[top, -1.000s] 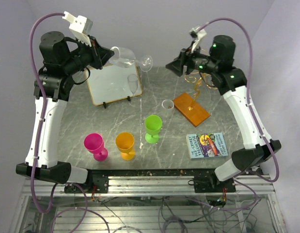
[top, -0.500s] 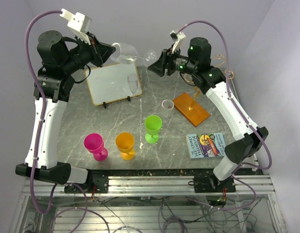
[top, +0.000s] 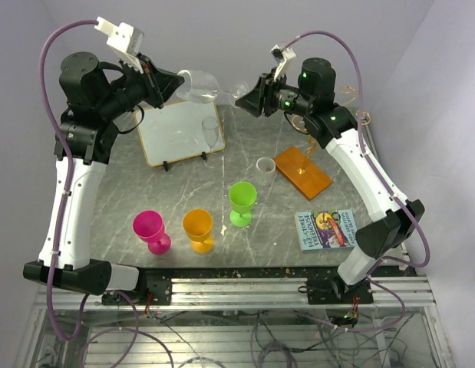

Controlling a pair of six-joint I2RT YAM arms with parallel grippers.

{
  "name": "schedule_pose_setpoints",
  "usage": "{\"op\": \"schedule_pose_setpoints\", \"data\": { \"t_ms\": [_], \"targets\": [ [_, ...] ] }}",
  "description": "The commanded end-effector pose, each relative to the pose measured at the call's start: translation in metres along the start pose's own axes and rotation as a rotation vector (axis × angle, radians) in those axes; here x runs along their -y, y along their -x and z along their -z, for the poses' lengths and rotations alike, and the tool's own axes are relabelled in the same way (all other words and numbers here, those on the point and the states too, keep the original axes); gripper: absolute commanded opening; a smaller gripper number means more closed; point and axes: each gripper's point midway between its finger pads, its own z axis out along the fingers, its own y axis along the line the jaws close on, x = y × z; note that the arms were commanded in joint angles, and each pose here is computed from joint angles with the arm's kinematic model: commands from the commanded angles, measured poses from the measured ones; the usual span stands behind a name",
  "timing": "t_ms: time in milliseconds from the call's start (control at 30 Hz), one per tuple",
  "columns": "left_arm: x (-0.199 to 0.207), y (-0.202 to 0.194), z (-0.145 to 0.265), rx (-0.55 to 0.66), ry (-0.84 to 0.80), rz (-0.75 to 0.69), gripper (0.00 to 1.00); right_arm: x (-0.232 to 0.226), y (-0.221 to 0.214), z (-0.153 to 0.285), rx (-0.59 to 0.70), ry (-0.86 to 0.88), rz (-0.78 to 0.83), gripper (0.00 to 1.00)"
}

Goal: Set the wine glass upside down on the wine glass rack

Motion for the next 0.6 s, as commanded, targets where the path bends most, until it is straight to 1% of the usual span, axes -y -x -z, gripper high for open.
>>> {"op": "schedule_pose_setpoints", "data": {
  "t_ms": [0, 100, 233, 333, 467, 500, 567],
  "targets": [
    [0.017, 0.021, 0.007, 0.073, -0.047, -0.036, 0.07, -0.011, 0.018, 0.006, 0.050, 0.024, 0.016, 0.35],
    [0.018, 0.019, 0.008, 0.067, -0.049, -0.035, 0.07, -0.011, 0.017, 0.007, 0.051, 0.025, 0.010, 0.29],
    [0.019, 0.016, 0.008, 0.063, -0.056, -0.029, 0.07, -0.009, 0.014, 0.006, 0.049, 0.018, 0.003, 0.17],
    [0.020, 0.013, 0.009, 0.058, -0.059, -0.025, 0.07, -0.009, 0.015, 0.007, 0.050, 0.016, 0.009, 0.00],
    [0.020, 0.010, 0.011, 0.055, -0.056, -0.016, 0.08, -0.012, 0.018, 0.011, 0.059, 0.015, 0.029, 0.00],
    [0.020, 0.009, 0.012, 0.055, -0.055, -0.016, 0.11, -0.012, 0.019, 0.013, 0.062, 0.015, 0.036, 0.00],
    [0.019, 0.008, 0.013, 0.056, -0.043, -0.012, 0.20, -0.011, 0.021, 0.017, 0.067, 0.008, 0.048, 0.00]
  ]
}}
